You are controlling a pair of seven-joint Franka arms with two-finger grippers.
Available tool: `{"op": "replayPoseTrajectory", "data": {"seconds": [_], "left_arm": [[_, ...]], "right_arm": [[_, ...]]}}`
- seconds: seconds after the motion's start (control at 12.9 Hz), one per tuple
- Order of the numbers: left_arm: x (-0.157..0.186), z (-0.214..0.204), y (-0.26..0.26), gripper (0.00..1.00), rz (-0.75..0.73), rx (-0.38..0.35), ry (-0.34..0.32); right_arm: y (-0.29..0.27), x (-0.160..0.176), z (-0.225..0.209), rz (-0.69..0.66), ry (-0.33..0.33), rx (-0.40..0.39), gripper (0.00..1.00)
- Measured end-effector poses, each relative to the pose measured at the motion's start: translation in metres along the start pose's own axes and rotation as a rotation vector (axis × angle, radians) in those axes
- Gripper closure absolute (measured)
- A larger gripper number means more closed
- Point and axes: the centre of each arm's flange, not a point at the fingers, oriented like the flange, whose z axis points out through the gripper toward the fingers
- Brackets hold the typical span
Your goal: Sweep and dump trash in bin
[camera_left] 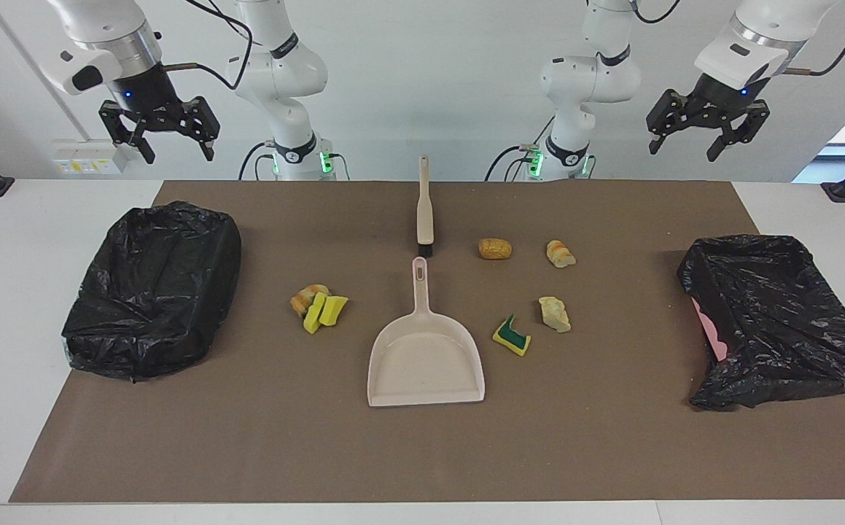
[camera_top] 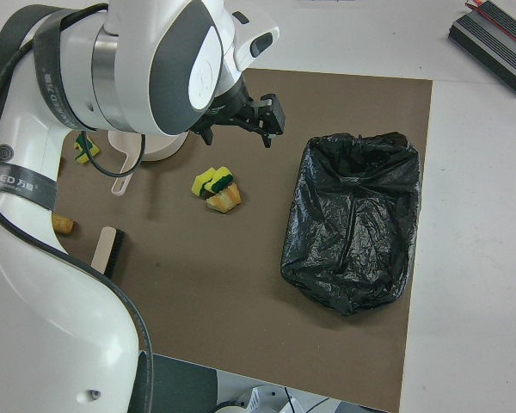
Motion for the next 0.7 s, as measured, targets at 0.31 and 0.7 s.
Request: {"op": "replayPoseTrajectory", "data": {"seconds": [0.31,0.7], "left_arm": [[0.0000,0.0000,0.0001,0.00,0.000,0.000,0.000],[0.0002,-0.0001,0.0065,0.00,0.012,0.000,0.000]], "right_arm": [[0.0000,0.0000,0.0000,0.000,0.000,0.000,0.00],[0.0000,-0.0007,0.0004,0.000,-0.001,0.000,0.00]]}}
